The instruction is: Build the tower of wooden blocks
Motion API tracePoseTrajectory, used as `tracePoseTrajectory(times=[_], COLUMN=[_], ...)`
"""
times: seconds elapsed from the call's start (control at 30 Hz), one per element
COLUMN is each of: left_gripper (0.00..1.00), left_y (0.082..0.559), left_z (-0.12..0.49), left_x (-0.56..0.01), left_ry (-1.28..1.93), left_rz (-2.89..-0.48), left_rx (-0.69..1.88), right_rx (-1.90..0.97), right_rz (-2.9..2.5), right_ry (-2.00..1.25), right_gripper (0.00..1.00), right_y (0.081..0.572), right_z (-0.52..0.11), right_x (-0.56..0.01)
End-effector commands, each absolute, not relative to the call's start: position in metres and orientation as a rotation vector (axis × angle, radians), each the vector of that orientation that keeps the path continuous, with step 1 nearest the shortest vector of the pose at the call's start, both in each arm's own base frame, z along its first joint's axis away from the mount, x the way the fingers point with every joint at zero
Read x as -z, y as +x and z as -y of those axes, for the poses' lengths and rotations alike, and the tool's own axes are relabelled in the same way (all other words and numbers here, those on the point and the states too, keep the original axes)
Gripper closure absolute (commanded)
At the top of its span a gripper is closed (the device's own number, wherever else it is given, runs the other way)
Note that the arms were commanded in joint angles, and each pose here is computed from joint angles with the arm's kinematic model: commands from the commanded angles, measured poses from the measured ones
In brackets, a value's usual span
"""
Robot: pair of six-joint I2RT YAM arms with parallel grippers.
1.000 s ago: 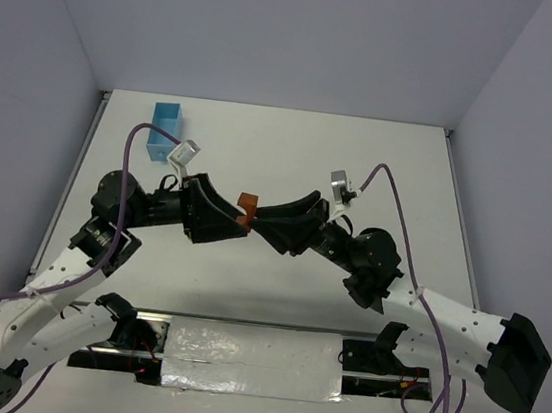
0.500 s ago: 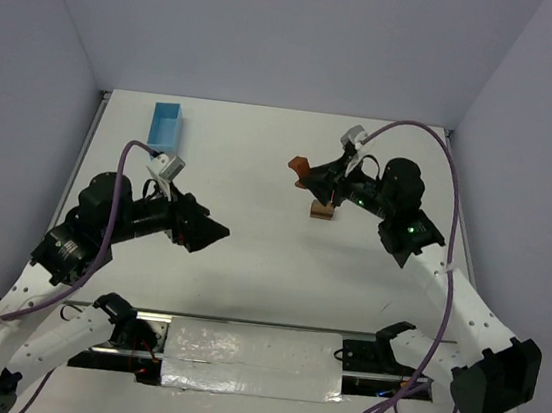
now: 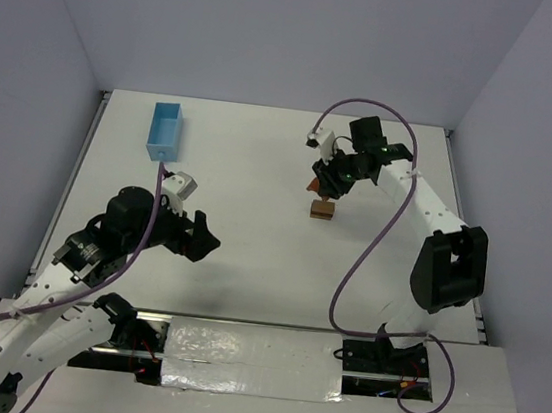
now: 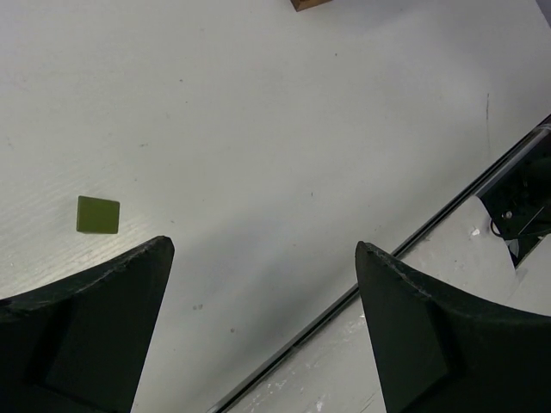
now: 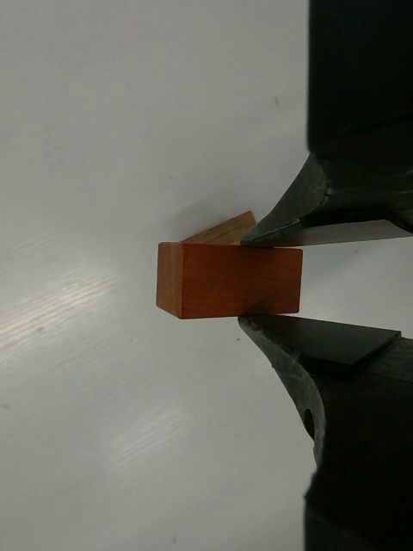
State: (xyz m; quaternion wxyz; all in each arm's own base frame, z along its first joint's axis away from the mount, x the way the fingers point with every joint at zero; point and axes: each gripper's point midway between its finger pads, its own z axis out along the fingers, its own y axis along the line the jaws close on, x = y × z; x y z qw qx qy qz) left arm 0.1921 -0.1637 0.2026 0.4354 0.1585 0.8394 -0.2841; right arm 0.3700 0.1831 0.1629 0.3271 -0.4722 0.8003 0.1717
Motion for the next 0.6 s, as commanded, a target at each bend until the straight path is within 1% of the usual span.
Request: tracePoseTrajectory(times=[0.0,0.17,0.23,0.37,0.57], left_gripper=[0.01,0.01,0.00,0.01,0.01], left_y=[0.199,0.197,0.197,0.196,0.195], left_z=[0.168,0.167,0.167,0.165,0.161], left_x=[-0.223,-0.226,-0.225,-0.229,-0.230], left_ry=[0.414,0.413,0.411,0.399,0.384], left_rz=[-1.985,-1.968,-1.970,-1.951,-1.934], left_rx=[0.722,0.726,0.723,0.718,0.712], right_rx=[-0.394,-0.404,-0.448,-0.423,-0.396], right_rz=[-2.159,-2.104,-2.057,-2.058,-1.985], right_ry=[-1.383,-1.499,-1.590,-1.675,-1.762], right_gripper=[0.99,0.99,0.98,0.98,1.00], right_y=[0.355,0.353,0.350,0.357,0.369], right_z=[-0.154,-0.151,-0.155,-0.151,-0.149], right_x=[-0.156,-0.153,-0.153,-0.141,-0.144])
